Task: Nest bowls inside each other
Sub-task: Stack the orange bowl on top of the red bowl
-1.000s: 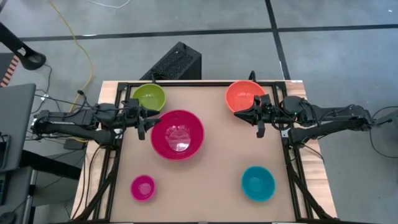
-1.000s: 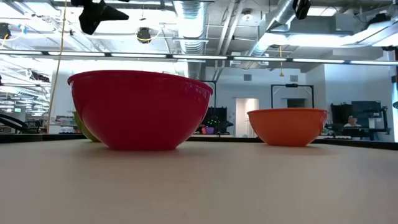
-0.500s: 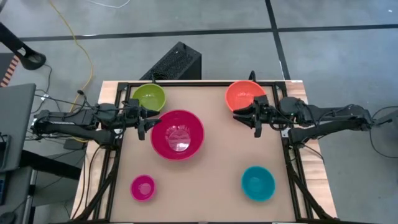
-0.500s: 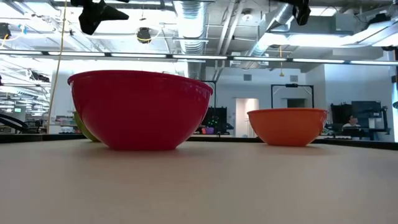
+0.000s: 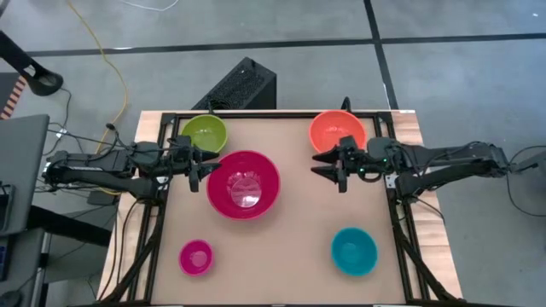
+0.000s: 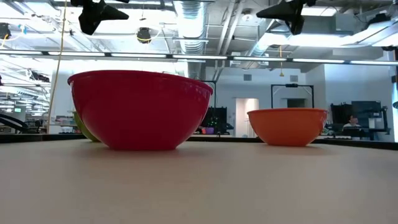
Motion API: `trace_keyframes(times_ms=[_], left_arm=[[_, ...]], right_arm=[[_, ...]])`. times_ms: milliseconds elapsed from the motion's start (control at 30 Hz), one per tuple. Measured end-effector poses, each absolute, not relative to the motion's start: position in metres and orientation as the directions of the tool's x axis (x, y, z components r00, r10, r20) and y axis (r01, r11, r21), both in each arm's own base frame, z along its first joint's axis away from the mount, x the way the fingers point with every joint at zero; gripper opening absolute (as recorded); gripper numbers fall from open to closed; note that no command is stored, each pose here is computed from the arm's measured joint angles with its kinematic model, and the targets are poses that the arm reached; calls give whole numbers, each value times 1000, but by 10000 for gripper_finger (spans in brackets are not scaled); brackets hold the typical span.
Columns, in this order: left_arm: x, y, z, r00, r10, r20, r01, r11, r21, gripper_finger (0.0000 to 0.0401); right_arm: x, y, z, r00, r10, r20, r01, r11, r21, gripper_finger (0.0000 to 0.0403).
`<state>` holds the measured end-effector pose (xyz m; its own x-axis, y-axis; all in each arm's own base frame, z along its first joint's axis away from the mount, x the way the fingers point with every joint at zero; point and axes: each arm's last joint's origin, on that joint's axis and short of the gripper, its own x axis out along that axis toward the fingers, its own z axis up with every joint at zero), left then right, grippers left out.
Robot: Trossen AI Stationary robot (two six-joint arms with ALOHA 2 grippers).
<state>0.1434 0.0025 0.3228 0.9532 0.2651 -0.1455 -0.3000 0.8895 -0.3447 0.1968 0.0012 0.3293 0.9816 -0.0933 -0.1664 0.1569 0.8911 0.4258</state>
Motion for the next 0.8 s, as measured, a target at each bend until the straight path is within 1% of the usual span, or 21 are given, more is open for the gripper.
trace_keyframes(times_ms=[67, 267, 467, 600, 800], left_arm=[[143, 2, 323, 953, 265, -145, -300, 889, -345, 180], [143, 2, 323, 953, 265, -146, -300, 890, -344, 180], [143, 3, 323, 953, 267, -146, -301, 890, -343, 180], [143, 3, 323, 953, 267, -145, -301, 890, -343, 180], [143, 3, 323, 953, 267, -146, -302, 889, -344, 180]], right_arm=[[194, 1, 327, 975, -105, -197, 178, 899, 400, 241], [185, -7, 332, 907, -150, -394, 272, 923, 273, 224], [180, -18, 349, 848, -211, -487, 327, 931, 165, 223], [177, -25, 348, 771, -253, -584, 376, 922, 96, 223], [182, -34, 330, 633, -263, -728, 420, 907, 37, 223]])
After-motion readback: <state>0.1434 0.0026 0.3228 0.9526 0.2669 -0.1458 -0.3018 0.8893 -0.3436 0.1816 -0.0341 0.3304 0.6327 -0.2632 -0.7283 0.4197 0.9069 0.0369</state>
